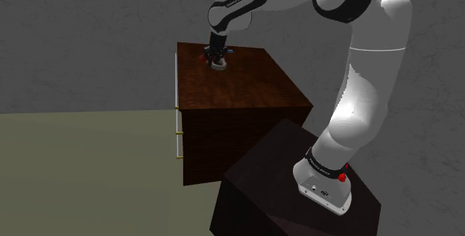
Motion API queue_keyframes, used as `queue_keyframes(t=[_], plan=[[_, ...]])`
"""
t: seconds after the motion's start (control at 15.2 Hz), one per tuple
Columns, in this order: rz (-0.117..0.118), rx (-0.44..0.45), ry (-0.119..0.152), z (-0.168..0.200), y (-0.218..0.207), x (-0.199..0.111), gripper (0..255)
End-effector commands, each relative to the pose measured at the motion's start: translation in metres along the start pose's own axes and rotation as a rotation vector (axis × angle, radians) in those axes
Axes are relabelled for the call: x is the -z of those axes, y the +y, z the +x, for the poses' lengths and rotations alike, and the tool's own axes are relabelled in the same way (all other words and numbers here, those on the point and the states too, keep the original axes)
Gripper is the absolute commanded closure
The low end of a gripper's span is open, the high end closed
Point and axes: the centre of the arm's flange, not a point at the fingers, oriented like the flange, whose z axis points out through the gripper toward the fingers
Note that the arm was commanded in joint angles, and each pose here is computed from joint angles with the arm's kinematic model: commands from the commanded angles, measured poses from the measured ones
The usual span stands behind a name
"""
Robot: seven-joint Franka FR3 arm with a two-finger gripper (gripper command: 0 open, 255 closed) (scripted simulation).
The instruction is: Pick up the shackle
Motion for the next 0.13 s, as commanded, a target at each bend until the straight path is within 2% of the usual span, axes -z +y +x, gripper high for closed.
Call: queue_keyframes(t=[0.0,0.07], plan=[[0.000,0.000,0.000,0.0009,0.0003,0.0063,255],[0.000,0.000,0.000,0.0009,0.0003,0.0063,255]])
